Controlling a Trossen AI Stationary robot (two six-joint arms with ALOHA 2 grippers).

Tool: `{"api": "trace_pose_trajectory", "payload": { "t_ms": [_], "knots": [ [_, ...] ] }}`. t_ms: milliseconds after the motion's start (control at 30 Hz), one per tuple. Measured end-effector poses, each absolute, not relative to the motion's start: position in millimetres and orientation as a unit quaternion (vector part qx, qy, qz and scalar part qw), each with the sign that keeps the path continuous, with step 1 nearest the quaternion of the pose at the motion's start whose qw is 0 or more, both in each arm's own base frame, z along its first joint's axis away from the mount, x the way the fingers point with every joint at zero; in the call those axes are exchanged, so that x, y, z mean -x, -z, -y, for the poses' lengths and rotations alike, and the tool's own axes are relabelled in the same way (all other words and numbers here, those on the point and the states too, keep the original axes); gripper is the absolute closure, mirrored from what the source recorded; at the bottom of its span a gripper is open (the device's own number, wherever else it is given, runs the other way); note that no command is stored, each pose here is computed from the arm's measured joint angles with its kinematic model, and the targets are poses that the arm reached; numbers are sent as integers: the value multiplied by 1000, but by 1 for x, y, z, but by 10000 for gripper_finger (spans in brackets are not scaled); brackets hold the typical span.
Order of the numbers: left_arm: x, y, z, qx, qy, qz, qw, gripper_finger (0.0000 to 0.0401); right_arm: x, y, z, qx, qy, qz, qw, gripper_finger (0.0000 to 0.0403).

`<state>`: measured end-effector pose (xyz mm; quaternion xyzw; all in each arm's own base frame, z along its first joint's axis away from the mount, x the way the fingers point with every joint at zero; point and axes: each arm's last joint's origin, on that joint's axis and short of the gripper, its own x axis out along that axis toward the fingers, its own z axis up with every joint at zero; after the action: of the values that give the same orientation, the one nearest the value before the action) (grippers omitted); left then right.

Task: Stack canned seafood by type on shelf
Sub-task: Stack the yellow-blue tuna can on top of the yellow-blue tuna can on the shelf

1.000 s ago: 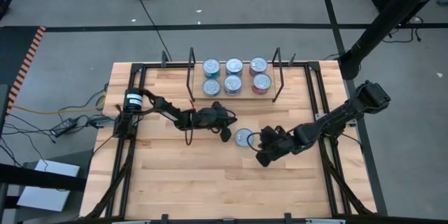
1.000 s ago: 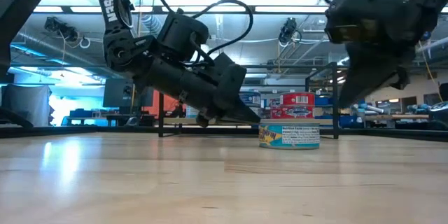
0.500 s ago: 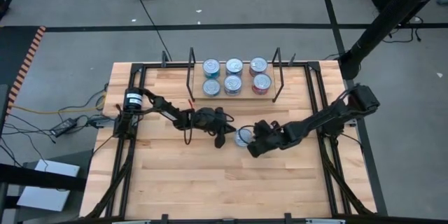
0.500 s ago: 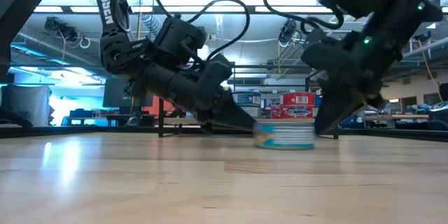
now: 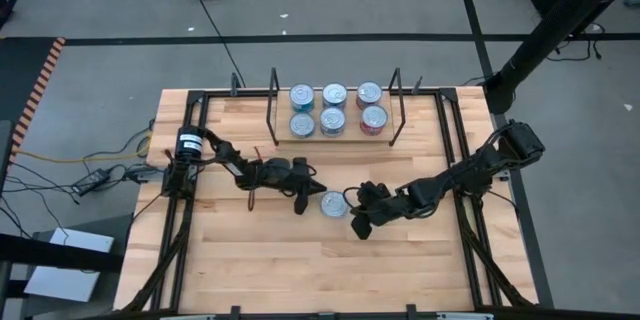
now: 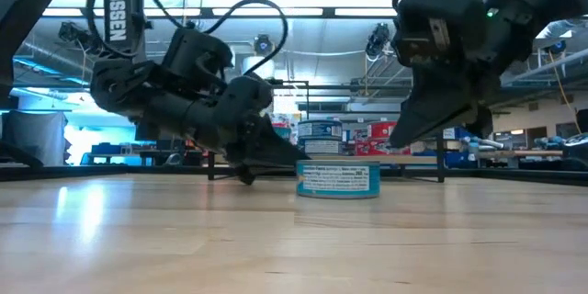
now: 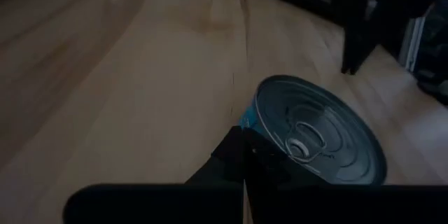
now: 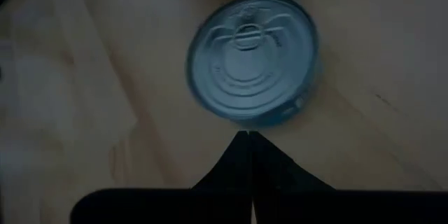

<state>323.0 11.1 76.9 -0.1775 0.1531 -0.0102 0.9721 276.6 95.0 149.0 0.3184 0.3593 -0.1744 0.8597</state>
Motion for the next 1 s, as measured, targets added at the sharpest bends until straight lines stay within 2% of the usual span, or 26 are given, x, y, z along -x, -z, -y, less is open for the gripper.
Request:
{"api": "trace_pose_trajectory", "payload": {
  "t_ms": [167, 300, 433, 767, 1000],
  "knots": [
    [-322, -78, -11, 175, 6, -145, 974, 398, -281, -154, -103, -301, 155, -354, 872, 402],
    [-331, -75, -10, 144, -21, -178, 973, 398, -281, -154, -101, -299, 180, -344, 872, 402],
    [-340, -80, -7, 129, -10, -172, 977, 398, -280, -156, -102, -299, 178, -340, 873, 402],
    [-347, -83, 24, 127, 75, -194, 970, 398, -273, -162, -126, -275, 94, -385, 876, 402],
    [-350, -89, 23, 144, 46, -161, 975, 398, -268, -164, -143, -228, 41, -405, 884, 398]
  ]
}}
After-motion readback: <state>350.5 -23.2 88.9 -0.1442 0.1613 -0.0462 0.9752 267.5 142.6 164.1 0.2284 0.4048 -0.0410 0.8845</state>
